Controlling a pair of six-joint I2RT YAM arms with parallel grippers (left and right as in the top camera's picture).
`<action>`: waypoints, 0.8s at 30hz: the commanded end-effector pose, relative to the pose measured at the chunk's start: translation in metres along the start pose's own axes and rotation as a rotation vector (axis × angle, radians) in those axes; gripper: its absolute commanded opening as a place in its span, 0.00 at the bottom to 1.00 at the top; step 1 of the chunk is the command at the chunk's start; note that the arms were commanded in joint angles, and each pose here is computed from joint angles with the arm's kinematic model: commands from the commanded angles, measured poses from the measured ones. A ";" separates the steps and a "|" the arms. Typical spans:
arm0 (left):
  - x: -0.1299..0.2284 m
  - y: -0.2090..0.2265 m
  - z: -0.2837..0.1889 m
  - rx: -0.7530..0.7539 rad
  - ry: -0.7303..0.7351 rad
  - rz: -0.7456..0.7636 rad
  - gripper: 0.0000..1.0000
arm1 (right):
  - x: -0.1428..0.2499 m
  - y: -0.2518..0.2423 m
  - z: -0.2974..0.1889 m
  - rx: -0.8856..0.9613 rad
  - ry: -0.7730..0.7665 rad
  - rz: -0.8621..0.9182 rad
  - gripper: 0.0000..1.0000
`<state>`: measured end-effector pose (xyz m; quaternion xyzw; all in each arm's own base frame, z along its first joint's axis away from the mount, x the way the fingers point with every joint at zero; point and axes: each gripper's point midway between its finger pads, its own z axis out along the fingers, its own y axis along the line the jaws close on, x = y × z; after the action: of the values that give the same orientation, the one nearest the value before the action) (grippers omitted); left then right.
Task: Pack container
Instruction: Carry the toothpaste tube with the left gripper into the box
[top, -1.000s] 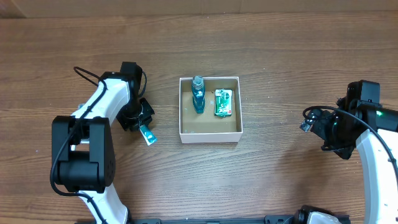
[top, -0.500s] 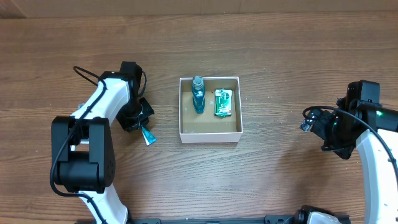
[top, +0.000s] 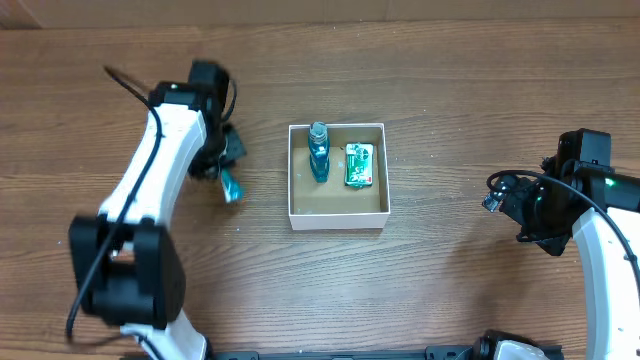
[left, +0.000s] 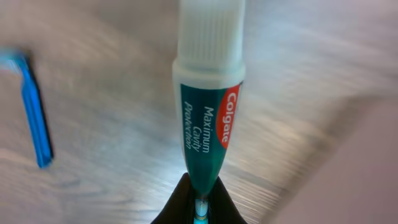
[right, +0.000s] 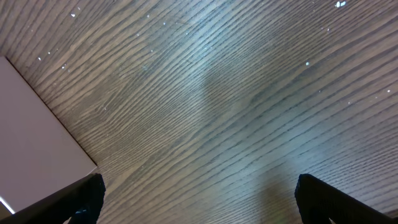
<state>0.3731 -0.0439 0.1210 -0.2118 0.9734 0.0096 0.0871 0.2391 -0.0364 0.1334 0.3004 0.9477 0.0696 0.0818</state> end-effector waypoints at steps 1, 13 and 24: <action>-0.005 -0.052 -0.095 0.152 -0.282 0.329 0.04 | -0.002 0.003 -0.005 -0.018 -0.025 -0.008 1.00; 0.112 -0.160 -0.118 0.217 -0.380 1.309 0.04 | -0.004 0.004 -0.005 -0.021 -0.032 -0.009 1.00; 0.130 -0.164 -0.021 0.099 -0.098 1.369 0.04 | -0.004 0.004 -0.005 -0.021 -0.032 -0.009 1.00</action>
<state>0.3222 -0.2481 0.1436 0.4373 0.8871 0.0187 0.1465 0.2418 -0.0370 0.1339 0.3001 0.9473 0.0700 0.0875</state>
